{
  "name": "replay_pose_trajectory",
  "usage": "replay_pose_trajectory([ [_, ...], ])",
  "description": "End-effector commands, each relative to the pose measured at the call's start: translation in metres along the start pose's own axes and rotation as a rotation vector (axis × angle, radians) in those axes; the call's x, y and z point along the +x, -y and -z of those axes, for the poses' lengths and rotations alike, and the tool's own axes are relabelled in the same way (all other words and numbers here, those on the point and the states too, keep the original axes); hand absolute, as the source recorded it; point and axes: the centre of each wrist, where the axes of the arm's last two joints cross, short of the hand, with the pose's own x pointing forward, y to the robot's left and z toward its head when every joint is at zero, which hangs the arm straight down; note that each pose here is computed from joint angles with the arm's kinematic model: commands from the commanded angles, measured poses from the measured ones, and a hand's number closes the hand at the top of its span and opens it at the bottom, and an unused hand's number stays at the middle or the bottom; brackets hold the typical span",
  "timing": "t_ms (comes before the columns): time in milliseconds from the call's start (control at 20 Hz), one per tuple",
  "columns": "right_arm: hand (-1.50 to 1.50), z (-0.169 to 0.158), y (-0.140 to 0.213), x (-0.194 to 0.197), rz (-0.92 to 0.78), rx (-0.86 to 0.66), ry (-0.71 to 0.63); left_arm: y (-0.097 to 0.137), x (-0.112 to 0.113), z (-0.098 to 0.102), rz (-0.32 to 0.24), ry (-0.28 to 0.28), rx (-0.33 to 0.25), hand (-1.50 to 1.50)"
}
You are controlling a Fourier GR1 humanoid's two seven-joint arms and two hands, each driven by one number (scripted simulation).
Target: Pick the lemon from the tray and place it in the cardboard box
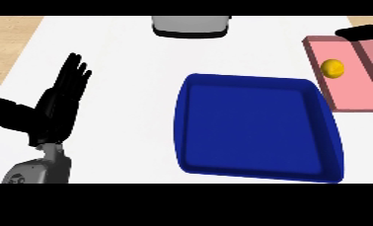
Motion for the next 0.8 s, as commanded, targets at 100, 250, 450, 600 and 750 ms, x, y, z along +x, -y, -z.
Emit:
replay_pose_trajectory([
  [100, -1.5, 0.016, 0.022, 0.015, 0.419, -0.073, -0.097, 0.005, 0.003, 0.002, -0.009, 0.005, 0.022, 0.0],
  [250, -1.5, 0.019, 0.036, -0.005, 0.573, -0.105, -0.095, 0.02, -0.007, 0.002, -0.01, 0.0, 0.03, 0.0],
  [450, -1.5, 0.007, 0.035, -0.034, 0.659, -0.144, -0.119, 0.001, -0.004, -0.012, 0.002, -0.003, 0.019, 0.0],
  [600, -1.5, 0.013, 0.056, -0.06, 0.689, -0.199, -0.125, 0.008, -0.008, -0.003, 0.003, 0.0, 0.007, 0.0],
  [750, -1.5, -0.007, 0.052, -0.089, 0.674, -0.21, -0.118, -0.003, -0.013, -0.01, -0.005, -0.017, 0.041, 0.0],
])
